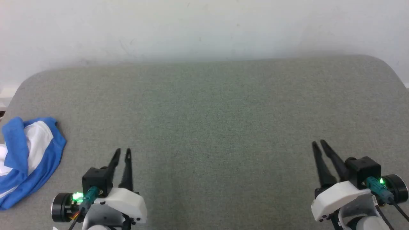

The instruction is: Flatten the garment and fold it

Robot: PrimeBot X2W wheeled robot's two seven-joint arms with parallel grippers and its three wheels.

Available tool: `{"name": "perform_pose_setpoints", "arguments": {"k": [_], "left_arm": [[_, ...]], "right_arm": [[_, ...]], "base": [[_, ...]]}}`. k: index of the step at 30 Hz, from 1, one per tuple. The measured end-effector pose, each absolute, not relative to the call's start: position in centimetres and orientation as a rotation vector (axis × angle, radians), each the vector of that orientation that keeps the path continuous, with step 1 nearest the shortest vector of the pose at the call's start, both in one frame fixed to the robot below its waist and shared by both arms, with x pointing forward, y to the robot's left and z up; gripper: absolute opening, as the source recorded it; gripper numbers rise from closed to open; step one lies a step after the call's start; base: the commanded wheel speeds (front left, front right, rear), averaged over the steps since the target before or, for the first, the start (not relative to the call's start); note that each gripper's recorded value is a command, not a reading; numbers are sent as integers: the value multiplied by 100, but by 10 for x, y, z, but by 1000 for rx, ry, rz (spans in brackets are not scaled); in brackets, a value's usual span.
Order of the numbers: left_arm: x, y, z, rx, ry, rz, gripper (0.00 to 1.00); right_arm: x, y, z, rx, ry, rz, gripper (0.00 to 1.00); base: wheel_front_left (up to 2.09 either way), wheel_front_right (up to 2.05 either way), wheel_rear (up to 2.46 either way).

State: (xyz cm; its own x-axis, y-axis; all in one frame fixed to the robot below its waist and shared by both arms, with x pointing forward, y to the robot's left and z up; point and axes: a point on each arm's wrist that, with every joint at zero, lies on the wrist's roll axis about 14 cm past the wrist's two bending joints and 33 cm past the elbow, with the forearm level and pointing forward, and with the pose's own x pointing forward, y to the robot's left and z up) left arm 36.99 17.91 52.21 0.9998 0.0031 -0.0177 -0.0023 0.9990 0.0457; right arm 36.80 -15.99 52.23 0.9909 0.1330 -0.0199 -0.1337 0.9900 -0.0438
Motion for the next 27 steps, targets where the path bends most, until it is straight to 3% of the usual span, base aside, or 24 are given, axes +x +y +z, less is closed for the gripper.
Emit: {"name": "perform_pose_setpoints", "arguments": {"k": [27], "left_arm": [[359,193,526,-15,-21,46,100]], "right_arm": [[374,-143,530,-7,-34,184,100]], "base": [[0,0,0]]}}
